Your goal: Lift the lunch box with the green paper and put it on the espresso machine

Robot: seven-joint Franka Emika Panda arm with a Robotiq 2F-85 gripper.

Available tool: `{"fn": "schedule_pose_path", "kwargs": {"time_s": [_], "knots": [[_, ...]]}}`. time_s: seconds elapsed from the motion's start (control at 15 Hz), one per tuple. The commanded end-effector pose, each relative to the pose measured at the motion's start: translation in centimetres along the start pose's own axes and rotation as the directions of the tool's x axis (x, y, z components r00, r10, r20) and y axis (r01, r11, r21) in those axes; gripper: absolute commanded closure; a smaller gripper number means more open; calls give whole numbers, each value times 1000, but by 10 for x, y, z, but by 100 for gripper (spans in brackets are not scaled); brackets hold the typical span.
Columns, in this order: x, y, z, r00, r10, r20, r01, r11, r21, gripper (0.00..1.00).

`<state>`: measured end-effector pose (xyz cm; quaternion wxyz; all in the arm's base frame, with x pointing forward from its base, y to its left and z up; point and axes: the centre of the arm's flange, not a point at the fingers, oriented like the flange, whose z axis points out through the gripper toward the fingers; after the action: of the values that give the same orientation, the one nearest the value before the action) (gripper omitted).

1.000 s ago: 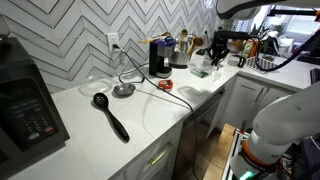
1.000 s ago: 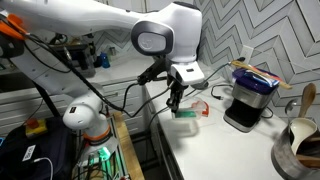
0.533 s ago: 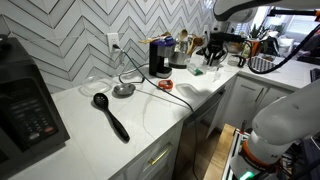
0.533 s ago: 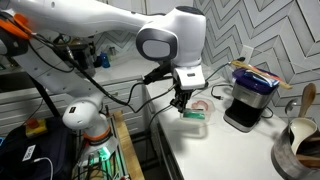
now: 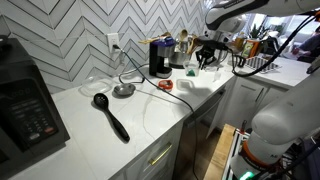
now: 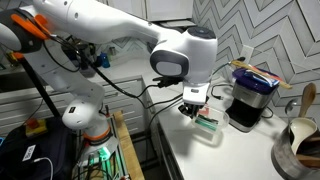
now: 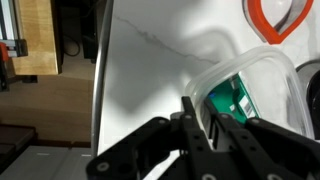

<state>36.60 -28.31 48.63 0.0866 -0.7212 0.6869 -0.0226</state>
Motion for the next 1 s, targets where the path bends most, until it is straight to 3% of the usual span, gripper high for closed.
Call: {"fn": "schedule_pose_path", "kwargs": {"time_s": [0.0, 0.07, 0.27, 0.33, 0.53, 0.73, 0.93], "knots": [[4, -2, 2, 996, 87, 18, -88, 995, 42, 97], [3, -2, 2, 998, 61, 1, -61, 998, 20, 86], [3, -3, 2, 998, 64, 5, -64, 998, 23, 86], [3, -3, 2, 998, 65, 5, -65, 998, 23, 97], [-1, -19, 17, 977, 209, 46, -213, 970, 118, 97], [-7, -42, 31, 952, 303, 30, -301, 922, 243, 97], [-8, -58, 45, 935, 353, 28, -347, 900, 265, 97]]}}
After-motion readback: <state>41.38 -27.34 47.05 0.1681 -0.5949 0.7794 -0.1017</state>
